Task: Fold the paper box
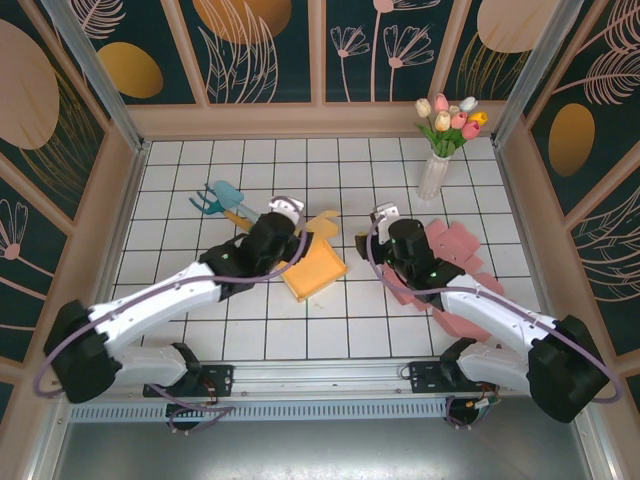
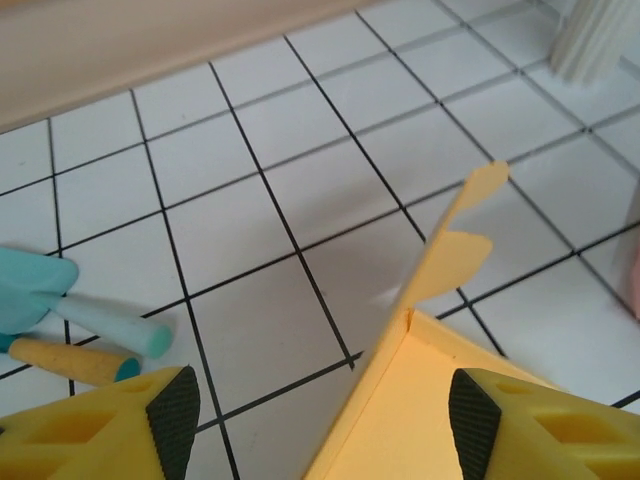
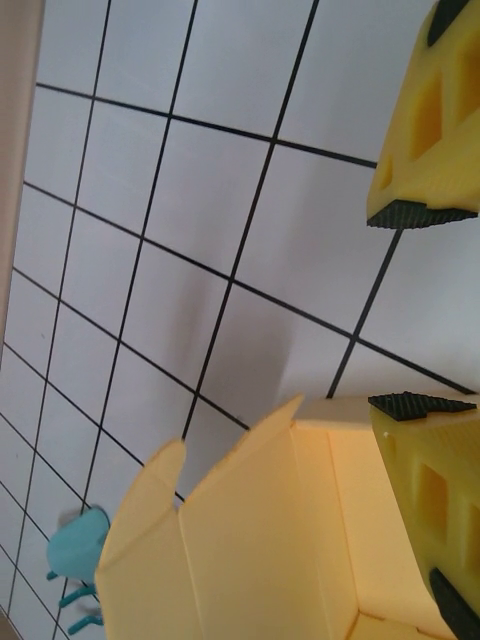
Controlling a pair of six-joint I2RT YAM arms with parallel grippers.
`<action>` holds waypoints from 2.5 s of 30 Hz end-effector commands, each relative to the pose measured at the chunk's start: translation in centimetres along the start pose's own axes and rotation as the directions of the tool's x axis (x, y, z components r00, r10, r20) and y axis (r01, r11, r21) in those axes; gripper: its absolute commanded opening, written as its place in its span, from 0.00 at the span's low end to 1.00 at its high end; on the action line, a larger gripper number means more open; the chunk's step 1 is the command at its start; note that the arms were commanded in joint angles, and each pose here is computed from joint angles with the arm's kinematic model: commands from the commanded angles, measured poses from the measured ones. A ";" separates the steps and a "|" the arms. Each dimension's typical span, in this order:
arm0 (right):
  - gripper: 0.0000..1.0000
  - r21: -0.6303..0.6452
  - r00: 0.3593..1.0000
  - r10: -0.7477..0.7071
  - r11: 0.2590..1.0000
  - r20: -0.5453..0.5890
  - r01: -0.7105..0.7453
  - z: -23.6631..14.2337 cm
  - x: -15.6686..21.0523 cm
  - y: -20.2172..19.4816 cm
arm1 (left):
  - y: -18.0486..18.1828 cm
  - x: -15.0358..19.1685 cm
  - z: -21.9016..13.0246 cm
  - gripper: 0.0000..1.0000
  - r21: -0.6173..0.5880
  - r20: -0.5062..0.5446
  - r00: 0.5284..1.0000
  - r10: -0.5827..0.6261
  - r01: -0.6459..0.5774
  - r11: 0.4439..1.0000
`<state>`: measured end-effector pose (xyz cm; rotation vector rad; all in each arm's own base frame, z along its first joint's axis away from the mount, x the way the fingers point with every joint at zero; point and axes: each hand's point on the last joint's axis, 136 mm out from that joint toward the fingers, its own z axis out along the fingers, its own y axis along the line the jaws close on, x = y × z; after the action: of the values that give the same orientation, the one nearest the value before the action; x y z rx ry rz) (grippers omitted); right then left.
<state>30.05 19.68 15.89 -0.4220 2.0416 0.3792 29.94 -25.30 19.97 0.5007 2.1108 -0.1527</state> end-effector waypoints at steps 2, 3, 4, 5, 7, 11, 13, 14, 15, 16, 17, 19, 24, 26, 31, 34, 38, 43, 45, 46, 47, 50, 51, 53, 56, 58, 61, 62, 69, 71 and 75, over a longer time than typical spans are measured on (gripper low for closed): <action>0.50 -0.038 0.998 0.034 0.999 0.056 -0.032 0.0 -1.0 -0.7 | -1.0 -0.7 1.2 0.69 0.020 -0.076 0.984 0.160 -0.159 0.987; 0.50 -0.034 0.997 0.037 0.999 0.061 -0.035 0.0 -1.0 -0.9 | -1.2 -1.0 1.5 0.69 0.022 -0.080 0.982 0.173 -0.172 0.985; 0.50 -0.033 0.997 0.036 0.999 0.064 -0.034 0.0 -1.1 -0.9 | -1.3 -1.2 1.9 0.69 0.023 -0.088 0.978 0.187 -0.186 0.982; 0.50 -0.060 0.997 0.035 0.998 0.065 -0.031 -0.1 -1.2 -0.5 | -1.5 -1.1 2.1 0.69 0.025 -0.102 0.974 0.203 -0.202 0.979; 0.50 -0.078 0.997 0.031 0.997 0.069 -0.025 0.0 -1.3 -0.2 | -1.8 -0.9 2.8 0.69 0.034 -0.135 0.963 0.234 -0.232 0.972; 0.51 -0.162 0.997 -0.009 0.987 0.072 0.020 0.2 -1.7 1.3 | -2.1 -0.3 3.9 0.68 0.043 -0.184 0.944 0.274 -0.271 0.962; 0.51 -0.213 0.996 -0.048 0.975 0.070 0.062 0.5 -1.9 2.3 | -2.3 -0.1 4.4 0.67 0.058 -0.201 0.935 0.291 -0.285 0.957; 0.51 -0.235 0.995 -0.070 0.968 0.066 0.084 0.6 -1.9 2.7 | -2.5 0.1 4.6 0.67 0.069 -0.208 0.931 0.300 -0.292 0.954; 0.52 -0.246 0.994 -0.090 0.964 0.062 0.103 0.9 -1.9 2.6 | -2.6 0.3 4.7 0.66 0.081 -0.217 0.926 0.310 -0.299 0.951; 0.52 -0.244 0.993 -0.103 0.963 0.056 0.114 1.2 -2.0 2.2 | -2.6 0.6 5.0 0.66 0.091 -0.228 0.920 0.318 -0.305 0.948; 0.52 -0.248 0.992 -0.115 0.961 0.046 0.122 1.6 -1.9 2.1 | -2.6 0.7 5.1 0.66 0.097 -0.234 0.917 0.322 -0.308 0.947; 0.52 -0.246 0.991 -0.134 0.960 0.023 0.136 2.6 -1.8 1.5 | -2.4 1.1 5.6 0.64 0.105 -0.249 0.910 0.331 -0.314 0.944; 0.53 -0.256 0.987 -0.160 0.955 -0.016 0.151 4.0 -1.0 0.0 | -2.1 1.8 6.3 0.42 0.117 -0.273 0.895 0.352 -0.333 0.936; 0.53 -0.280 0.983 -0.186 0.943 0.001 0.179 4.0 -0.9 -0.1 | -1.9 1.6 6.4 0.30 0.114 -0.271 0.892 0.361 -0.343 0.932; 0.53 -0.318 0.954 -0.291 0.900 0.070 0.298 3.5 -0.7 0.0 | -1.8 0.9 6.7 0.08 0.114 -0.237 0.870 0.433 -0.417 0.902; 0.53 -0.332 0.931 -0.355 0.872 0.081 0.361 3.3 -1.1 0.2 | -1.8 0.2 6.5 0.00 0.121 -0.206 0.852 0.481 -0.465 0.877; 0.52 -0.341 0.897 -0.426 0.830 0.120 0.440 2.5 -3.0 0.7 | -2.5 -1.7 4.6 0.00 0.156 -0.082 0.847 0.525 -0.509 0.846; 0.53 -0.350 0.804 -0.527 0.724 0.275 0.594 -0.2 -5.1 2.4 | -4.2 -3.9 0.2 0.00 0.229 0.166 0.814 0.557 -0.581 0.781; 0.53 -0.343 0.776 -0.549 0.697 0.310 0.630 -1.0 -5.8 2.8 | -4.5 -4.3 -1.1 0.00 0.245 0.221 0.798 0.561 -0.602 0.760; 0.53 -0.345 0.768 -0.559 0.687 0.312 0.640 -1.2 -6.0 2.9 | -4.7 -4.4 -1.6 0.00 0.253 0.238 0.793 0.560 -0.608 0.753; 0.53 -0.350 0.762 -0.570 0.677 0.307 0.647 -1.4 -6.0 3.0 | -4.8 -4.6 -2.0 0.00 0.259 0.254 0.788 0.560 -0.614 0.746; 0.53 -0.363 0.752 -0.598 0.659 0.278 0.658 -1.5 -5.8 2.8 | -5.5 -4.5 -3.2 0.00 0.298 0.300 0.765 0.570 -0.643 0.706; 0.52 -0.361 0.748 -0.607 0.656 0.271 0.663 -1.6 -5.8 2.7 | -5.8 -4.3 -3.6 0.00 0.312 0.317 0.755 0.573 -0.654 0.689; 0.52 -0.355 0.738 -0.619 0.649 0.269 0.673 -1.9 -5.8 2.6 | -6.0 -4.2 -4.1 0.00 0.316 0.344 0.740 0.578 -0.671 0.670; 0.52 -0.348 0.728 -0.628 0.641 0.275 0.684 -2.3 -6.0 2.6 | -6.0 -3.9 -4.6 0.00 0.314 0.365 0.724 0.586 -0.688 0.655; 0.52 -0.362 0.729 -0.628 0.636 0.272 0.682 -2.3 -6.1 2.8 | -6.3 -3.8 -4.9 0.00 0.329 0.376 0.717 0.587 -0.696 0.639; 0.51 -0.380 0.730 -0.623 0.626 0.281 0.681 -2.5 -6.2 3.2 | -6.6 -3.8 -5.3 0.00 0.341 0.396 0.709 0.584 -0.704 0.623; 0.51 -0.387 0.730 -0.620 0.622 0.288 0.681 -2.6 -6.2 3.4 | -6.7 -3.7 -5.3 0.00 0.342 0.396 0.709 0.584 -0.704 0.622; 0.48 -0.423 0.711 -0.608 0.573 0.354 0.702 -3.5 -6.3 5.1 | -7.0 -3.2 -5.0 0.00 0.362 0.388 0.708 0.589 -0.705 0.610; 0.47 -0.439 0.710 -0.602 0.561 0.365 0.702 -3.7 -6.2 5.6 | -7.2 -3.1 -5.0 0.00 0.369 0.396 0.708 0.585 -0.706 0.604; 0.46 -0.478 0.708 -0.590 0.528 0.388 0.702 -4.1 -5.6 6.7 | -7.5 -3.0 -5.1 0.00 0.382 0.406 0.708 0.578 -0.706 0.596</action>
<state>28.06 23.63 21.50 -1.4105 1.4933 0.5010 24.76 -31.02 24.03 1.4709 1.5494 -0.3070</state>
